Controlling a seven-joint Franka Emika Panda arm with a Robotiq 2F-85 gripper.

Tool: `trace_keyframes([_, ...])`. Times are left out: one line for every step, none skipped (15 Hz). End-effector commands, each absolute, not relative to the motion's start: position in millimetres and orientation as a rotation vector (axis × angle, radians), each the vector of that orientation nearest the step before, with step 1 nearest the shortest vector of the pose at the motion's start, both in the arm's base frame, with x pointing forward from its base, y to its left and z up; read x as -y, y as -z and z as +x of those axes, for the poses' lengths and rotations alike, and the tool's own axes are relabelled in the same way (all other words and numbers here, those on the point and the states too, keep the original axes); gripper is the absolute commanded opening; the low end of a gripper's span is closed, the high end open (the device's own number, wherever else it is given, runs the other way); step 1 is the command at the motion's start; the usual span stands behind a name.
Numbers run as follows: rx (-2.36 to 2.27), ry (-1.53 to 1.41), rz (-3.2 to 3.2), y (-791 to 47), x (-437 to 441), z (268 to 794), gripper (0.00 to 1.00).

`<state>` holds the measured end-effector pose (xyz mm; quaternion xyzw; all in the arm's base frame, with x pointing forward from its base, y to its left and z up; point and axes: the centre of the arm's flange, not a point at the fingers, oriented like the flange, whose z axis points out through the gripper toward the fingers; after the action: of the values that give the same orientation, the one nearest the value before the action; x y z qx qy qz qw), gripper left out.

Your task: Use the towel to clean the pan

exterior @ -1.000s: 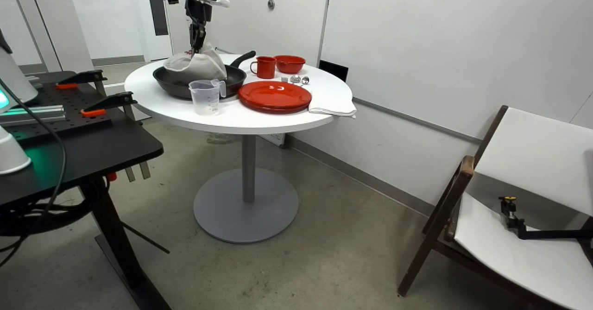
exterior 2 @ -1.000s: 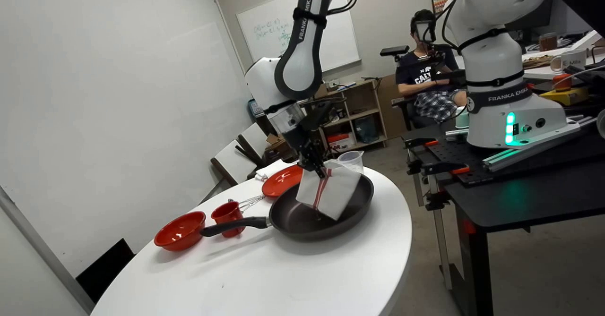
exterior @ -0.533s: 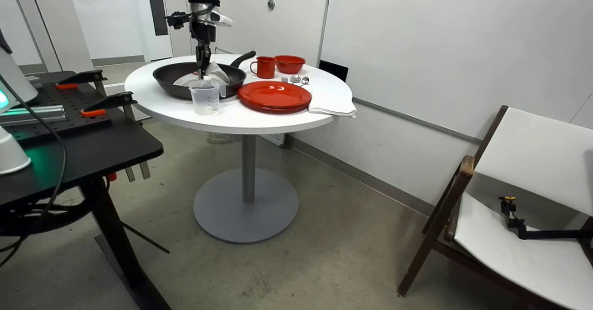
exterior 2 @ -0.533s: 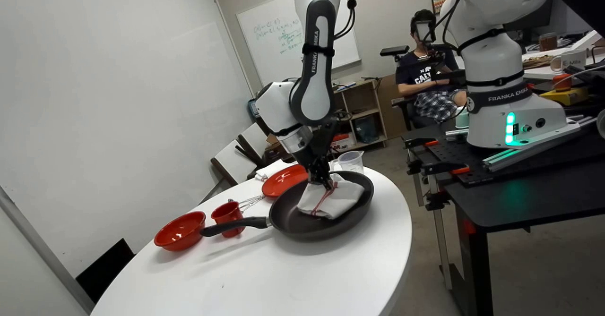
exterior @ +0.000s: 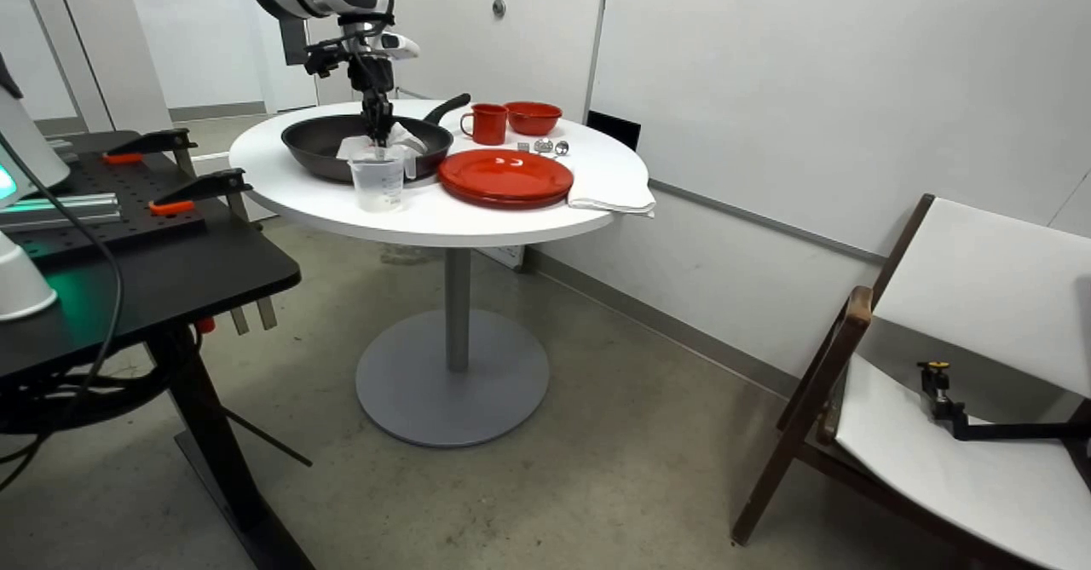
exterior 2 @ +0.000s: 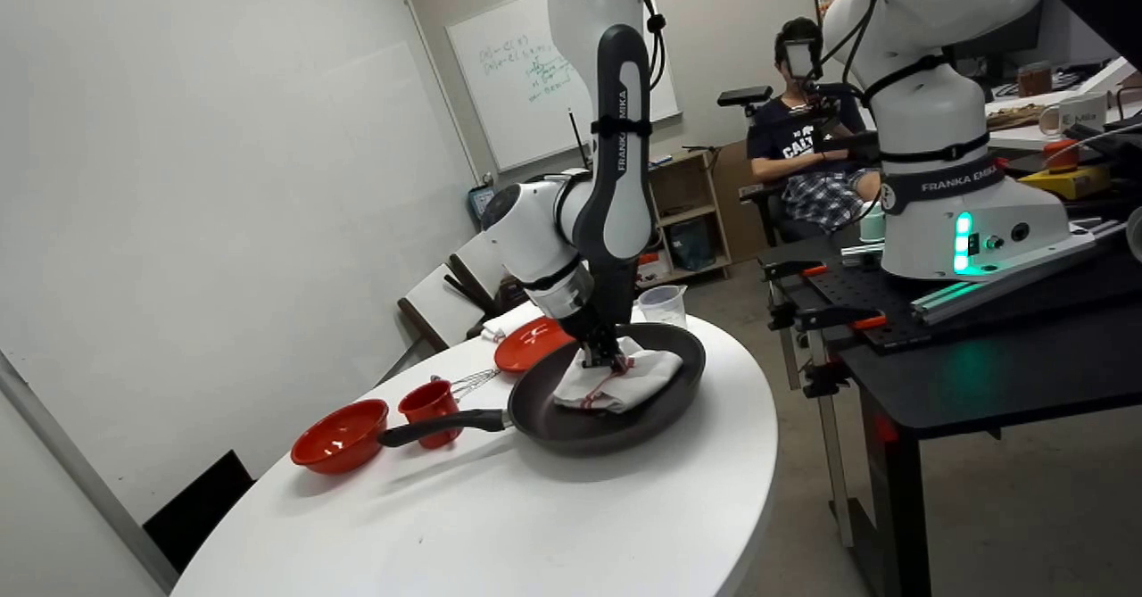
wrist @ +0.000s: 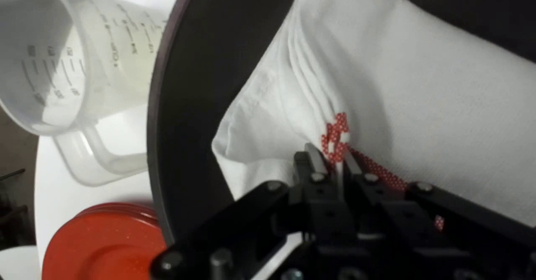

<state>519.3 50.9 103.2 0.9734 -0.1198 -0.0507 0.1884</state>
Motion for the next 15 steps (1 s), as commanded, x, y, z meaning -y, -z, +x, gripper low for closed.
trace_keyframes([0.183, 0.04, 2.695, -100, -78, 528, 0.05])
trace_keyframes([0.138, 0.02, 2.689, -102, -86, 531, 0.05])
trace_keyframes([0.099, -0.005, 2.687, -105, -95, 535, 0.05])
trace_keyframes([0.071, -0.024, 2.692, -110, -103, 540, 0.05])
trace_keyframes([0.06, -0.033, 2.709, -115, -112, 544, 0.05])
trace_keyframes([0.059, -0.043, 2.724, -119, -118, 547, 0.05])
trace_keyframes([0.065, -0.053, 2.745, -124, -123, 551, 0.05])
trace_keyframes([0.071, -0.059, 2.754, -126, -127, 554, 0.05])
trace_keyframes([0.071, -0.065, 2.755, -126, -128, 556, 0.05])
trace_keyframes([0.068, -0.07, 2.753, -127, -128, 558, 0.05])
trace_keyframes([0.076, -0.059, 2.753, -126, -125, 559, 0.05])
trace_keyframes([0.093, -0.039, 2.762, -126, -123, 559, 0.05])
trace_keyframes([0.119, -0.009, 2.78, -124, -119, 559, 0.05])
trace_keyframes([0.154, 0.007, 2.792, -123, -115, 559, 0.05])
trace_keyframes([0.179, 0.014, 2.793, -120, -109, 559, 0.05])
